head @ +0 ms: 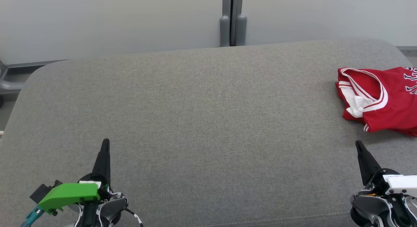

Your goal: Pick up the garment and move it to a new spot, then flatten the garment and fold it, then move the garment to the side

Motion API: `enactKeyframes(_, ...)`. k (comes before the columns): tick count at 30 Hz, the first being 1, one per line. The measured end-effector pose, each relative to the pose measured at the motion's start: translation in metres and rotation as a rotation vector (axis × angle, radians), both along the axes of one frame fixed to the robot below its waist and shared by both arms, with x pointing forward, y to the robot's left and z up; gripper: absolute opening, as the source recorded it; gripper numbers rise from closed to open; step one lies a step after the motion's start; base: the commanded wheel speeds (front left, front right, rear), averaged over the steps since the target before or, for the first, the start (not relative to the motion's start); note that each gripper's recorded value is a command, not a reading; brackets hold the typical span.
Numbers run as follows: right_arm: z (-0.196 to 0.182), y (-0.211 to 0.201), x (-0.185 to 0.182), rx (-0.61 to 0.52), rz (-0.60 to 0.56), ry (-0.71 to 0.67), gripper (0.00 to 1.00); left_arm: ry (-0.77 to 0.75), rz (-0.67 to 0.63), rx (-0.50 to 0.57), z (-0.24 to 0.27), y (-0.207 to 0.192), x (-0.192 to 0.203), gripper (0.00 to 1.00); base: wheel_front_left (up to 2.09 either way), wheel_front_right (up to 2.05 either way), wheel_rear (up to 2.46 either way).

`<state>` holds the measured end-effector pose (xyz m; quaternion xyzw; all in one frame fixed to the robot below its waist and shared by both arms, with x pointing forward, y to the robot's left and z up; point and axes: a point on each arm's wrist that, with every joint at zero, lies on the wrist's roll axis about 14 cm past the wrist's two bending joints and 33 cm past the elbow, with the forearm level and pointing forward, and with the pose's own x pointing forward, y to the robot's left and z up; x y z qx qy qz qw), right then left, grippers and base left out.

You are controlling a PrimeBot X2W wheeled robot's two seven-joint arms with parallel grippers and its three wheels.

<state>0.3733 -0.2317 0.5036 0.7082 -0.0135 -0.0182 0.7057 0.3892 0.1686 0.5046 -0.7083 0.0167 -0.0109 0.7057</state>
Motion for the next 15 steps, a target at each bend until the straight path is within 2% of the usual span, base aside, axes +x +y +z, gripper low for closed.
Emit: enactKeyframes(15,0.0,0.0,0.0,0.0,0.0,0.0,0.0,0.0,0.0,0.0,0.0,0.0001,0.0,0.0,0.0,0.0,0.0)
